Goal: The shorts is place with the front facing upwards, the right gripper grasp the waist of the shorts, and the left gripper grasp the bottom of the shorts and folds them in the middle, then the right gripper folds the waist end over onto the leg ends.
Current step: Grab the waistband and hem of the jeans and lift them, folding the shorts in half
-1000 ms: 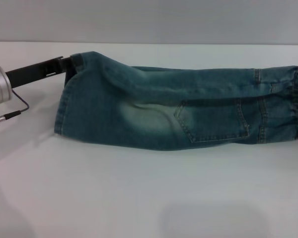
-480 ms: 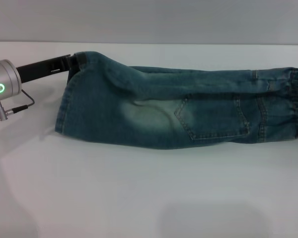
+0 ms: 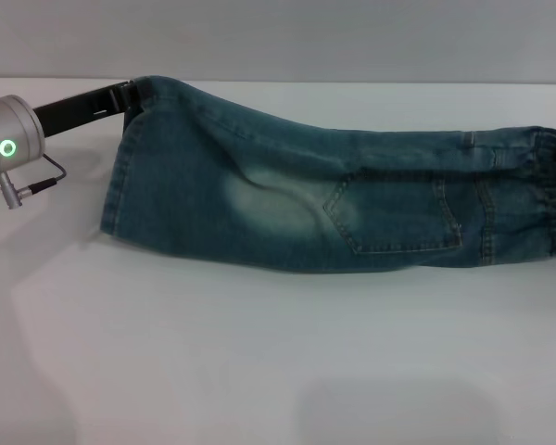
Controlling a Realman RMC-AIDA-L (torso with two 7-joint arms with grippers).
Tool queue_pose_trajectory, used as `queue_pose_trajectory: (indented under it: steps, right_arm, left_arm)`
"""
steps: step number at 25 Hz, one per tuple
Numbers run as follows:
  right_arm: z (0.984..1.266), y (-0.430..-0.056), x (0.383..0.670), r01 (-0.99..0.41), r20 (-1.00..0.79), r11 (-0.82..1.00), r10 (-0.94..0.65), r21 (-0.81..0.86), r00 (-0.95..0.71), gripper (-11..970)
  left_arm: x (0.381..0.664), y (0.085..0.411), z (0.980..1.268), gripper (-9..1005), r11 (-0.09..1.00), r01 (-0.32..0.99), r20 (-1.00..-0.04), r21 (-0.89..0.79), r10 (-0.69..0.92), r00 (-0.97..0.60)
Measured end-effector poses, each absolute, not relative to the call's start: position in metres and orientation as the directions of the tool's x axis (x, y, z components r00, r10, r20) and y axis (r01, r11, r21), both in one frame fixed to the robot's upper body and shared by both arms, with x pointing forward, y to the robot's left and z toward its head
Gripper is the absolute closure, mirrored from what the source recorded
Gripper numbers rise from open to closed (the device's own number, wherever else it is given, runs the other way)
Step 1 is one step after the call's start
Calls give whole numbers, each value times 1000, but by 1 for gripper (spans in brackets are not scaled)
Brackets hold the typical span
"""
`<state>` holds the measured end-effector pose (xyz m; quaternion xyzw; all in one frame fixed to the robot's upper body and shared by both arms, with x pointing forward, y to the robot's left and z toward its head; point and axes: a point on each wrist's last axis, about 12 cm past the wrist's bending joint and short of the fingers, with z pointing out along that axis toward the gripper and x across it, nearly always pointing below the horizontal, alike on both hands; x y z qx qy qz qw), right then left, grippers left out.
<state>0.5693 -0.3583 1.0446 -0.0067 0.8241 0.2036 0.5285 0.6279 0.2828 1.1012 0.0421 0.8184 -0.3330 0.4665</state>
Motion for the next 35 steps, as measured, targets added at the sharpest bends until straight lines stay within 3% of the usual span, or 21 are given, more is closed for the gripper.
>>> queue_pose_trajectory:
  steps: [27, 35]
  right_arm:
    - [1046, -362, 569, -216, -899, 926, 211, 309, -384, 959]
    - [1044, -362, 572, -185, -897, 939, 201, 292, -393, 702]
  left_arm:
    - [637, 284, 1085, 954, 868, 270, -800, -418, -210, -562]
    - [639, 282, 1083, 859, 888, 287, -822, -360, -156, -548]
